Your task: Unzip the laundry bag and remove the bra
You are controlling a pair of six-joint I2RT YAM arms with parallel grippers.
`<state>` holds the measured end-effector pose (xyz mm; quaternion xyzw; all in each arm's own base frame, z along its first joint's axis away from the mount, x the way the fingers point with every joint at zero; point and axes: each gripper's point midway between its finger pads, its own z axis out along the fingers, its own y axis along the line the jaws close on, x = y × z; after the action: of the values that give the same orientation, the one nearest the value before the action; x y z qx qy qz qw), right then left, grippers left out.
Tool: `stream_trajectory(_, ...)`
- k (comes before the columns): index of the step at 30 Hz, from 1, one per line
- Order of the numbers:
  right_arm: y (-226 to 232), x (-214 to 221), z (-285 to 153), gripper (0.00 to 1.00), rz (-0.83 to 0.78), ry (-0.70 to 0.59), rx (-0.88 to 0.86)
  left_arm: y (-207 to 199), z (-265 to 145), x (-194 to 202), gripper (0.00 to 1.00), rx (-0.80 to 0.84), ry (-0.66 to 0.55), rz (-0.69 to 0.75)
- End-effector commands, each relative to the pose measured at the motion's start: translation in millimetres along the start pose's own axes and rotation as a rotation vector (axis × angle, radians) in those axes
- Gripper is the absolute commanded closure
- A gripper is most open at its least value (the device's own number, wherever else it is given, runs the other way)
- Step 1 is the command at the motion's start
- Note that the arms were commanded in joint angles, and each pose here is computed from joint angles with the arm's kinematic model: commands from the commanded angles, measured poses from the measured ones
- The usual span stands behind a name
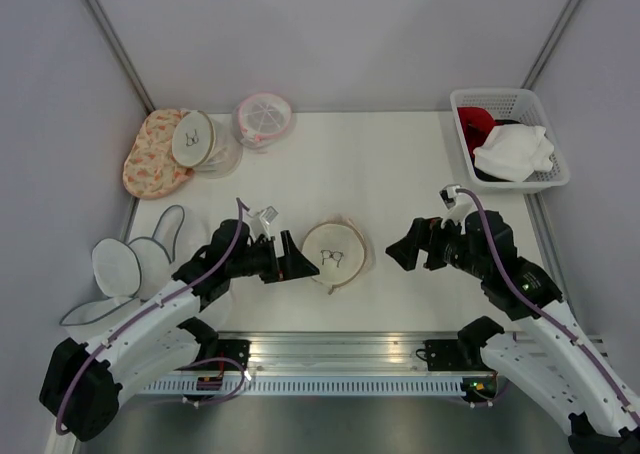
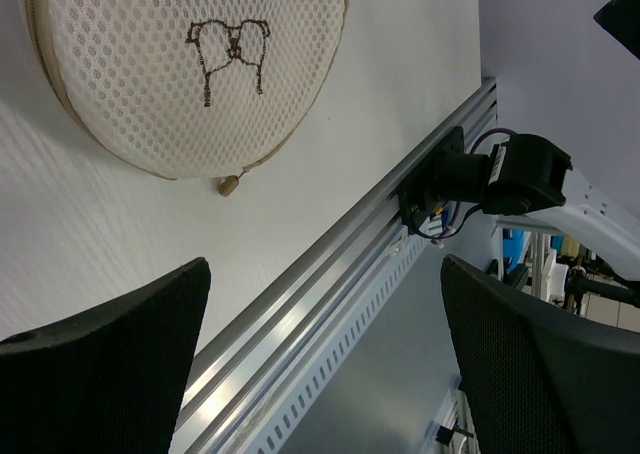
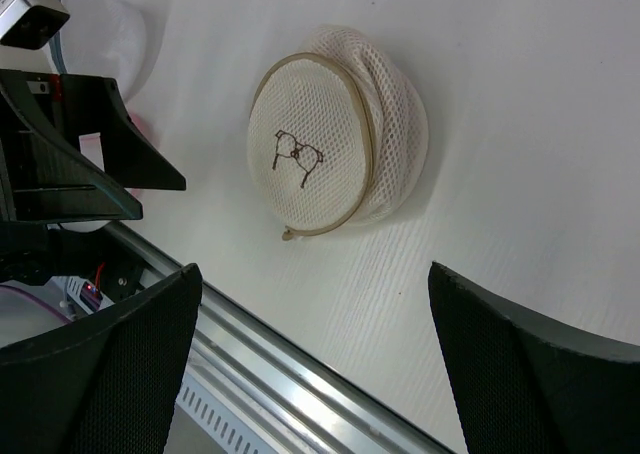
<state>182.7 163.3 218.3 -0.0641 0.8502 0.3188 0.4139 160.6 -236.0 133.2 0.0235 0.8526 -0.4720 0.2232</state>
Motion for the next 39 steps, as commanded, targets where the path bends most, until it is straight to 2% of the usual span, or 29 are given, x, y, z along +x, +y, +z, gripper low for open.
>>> stream_trajectory(1,8,8,7,0.02,0.019,0.043,-0.050,-14,3,-18,0.00,0.023,-0.065,0.059)
stream_trajectory(6,7,16,21,0.02,0.020,0.090,-0.066,-3,11,-16,0.00,-0.006,-0.063,0.022)
stream_trajectory(11,8,15,33,0.02,0.026,0.097,-0.083,29,26,-25,0.00,-0.105,-0.134,-0.015)
stream_trajectory(16,11,12,39,0.02,0.017,0.097,-0.094,46,45,-30,0.00,-0.098,-0.192,-0.069)
stream_trajectory(21,11,15,41,0.02,0.028,0.100,-0.098,61,70,-30,0.00,-0.115,-0.162,-0.116)
stream_trajectory(27,9,22,39,0.02,0.028,0.119,-0.088,44,99,-43,0.01,-0.031,-0.171,-0.125)
stream_trajectory(30,5,27,39,0.02,0.029,0.131,-0.074,35,114,-44,0.23,0.001,-0.146,-0.114)
stream_trajectory(31,4,29,40,0.02,0.032,0.135,-0.068,34,118,-42,0.48,0.008,-0.135,-0.116)
stream_trajectory(33,1,32,40,0.02,0.032,0.140,-0.055,25,120,-45,0.77,0.036,-0.142,-0.116)
stream_trajectory(34,0,32,40,0.02,0.031,0.140,-0.049,21,118,-46,0.98,0.043,-0.145,-0.118)
stream_trajectory(39,-6,39,40,0.02,0.025,0.167,-0.018,9,105,-57,0.98,0.045,-0.195,-0.152)
